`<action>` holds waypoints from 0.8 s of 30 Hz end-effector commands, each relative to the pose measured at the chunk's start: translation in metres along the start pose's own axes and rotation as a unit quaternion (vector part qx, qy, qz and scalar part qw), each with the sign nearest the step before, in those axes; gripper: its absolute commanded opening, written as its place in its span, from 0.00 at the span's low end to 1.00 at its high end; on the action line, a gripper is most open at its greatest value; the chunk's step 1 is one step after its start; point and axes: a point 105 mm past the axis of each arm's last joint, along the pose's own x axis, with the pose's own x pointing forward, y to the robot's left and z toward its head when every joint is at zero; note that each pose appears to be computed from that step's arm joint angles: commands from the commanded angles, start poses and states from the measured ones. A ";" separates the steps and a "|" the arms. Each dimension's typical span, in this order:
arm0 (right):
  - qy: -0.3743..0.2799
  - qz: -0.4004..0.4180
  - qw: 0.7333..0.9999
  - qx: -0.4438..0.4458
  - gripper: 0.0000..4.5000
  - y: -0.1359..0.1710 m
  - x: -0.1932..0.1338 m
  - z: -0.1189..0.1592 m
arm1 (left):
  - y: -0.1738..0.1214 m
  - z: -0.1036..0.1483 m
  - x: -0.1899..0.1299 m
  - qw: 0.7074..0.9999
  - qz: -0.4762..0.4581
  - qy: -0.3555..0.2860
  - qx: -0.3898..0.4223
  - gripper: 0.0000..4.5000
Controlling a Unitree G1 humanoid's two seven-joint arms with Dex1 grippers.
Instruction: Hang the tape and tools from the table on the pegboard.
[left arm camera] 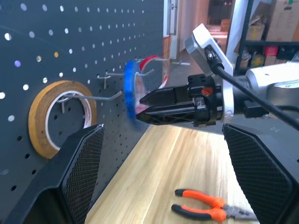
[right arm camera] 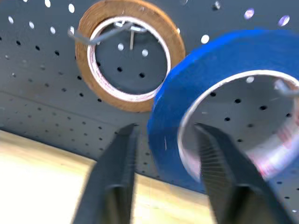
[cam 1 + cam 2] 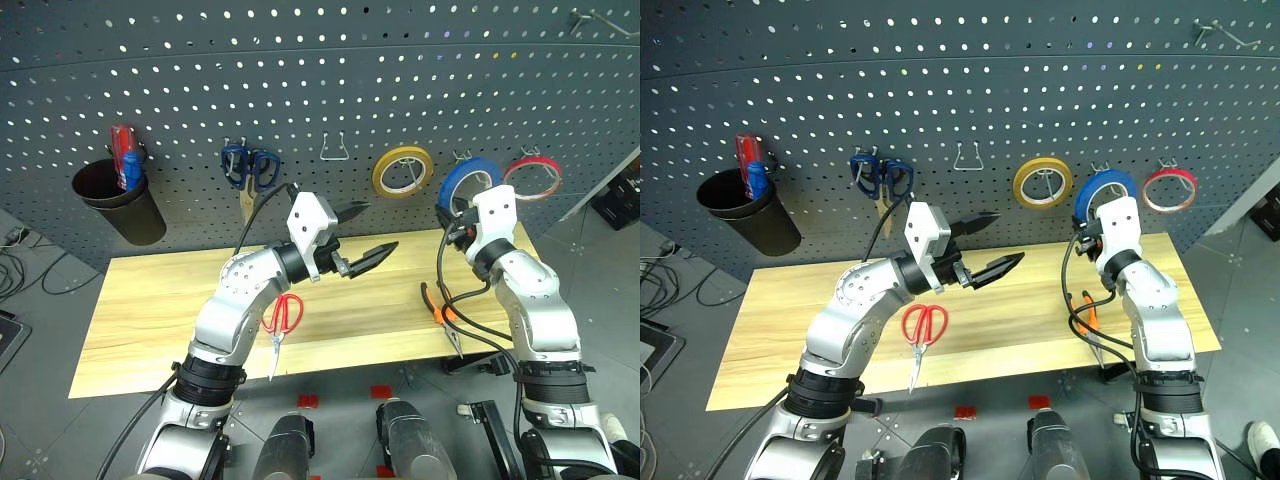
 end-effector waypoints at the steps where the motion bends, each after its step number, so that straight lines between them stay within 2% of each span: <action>1: 0.022 -0.024 0.999 -0.005 0.75 0.000 -0.019 -0.006 | 0.022 -0.001 -0.024 0.999 0.024 0.019 0.034 0.95; 4: 0.096 -0.032 0.995 0.012 0.98 0.015 -0.043 -0.031 | 0.026 -0.016 -0.046 0.997 -0.007 0.072 0.040 0.95; 7: 0.204 -0.060 0.976 0.044 0.99 0.030 -0.063 -0.066 | 0.022 -0.038 -0.070 0.987 -0.052 0.140 0.051 0.95; 9: 0.249 -0.077 0.962 0.076 0.99 0.036 -0.071 -0.080 | 0.022 -0.048 -0.080 0.981 -0.068 0.170 0.060 0.95; 13: 0.347 -0.070 0.929 0.106 0.99 0.049 -0.084 -0.115 | 0.019 -0.052 -0.078 0.978 -0.094 0.176 0.061 0.95; 18: 0.385 -0.046 0.918 0.083 0.99 0.054 -0.080 -0.137 | 0.013 -0.053 -0.069 0.978 -0.107 0.168 0.067 0.95; 24: 0.388 -0.048 0.919 0.059 0.99 0.046 -0.068 -0.149 | 0.011 -0.053 -0.066 0.978 -0.108 0.165 0.069 0.95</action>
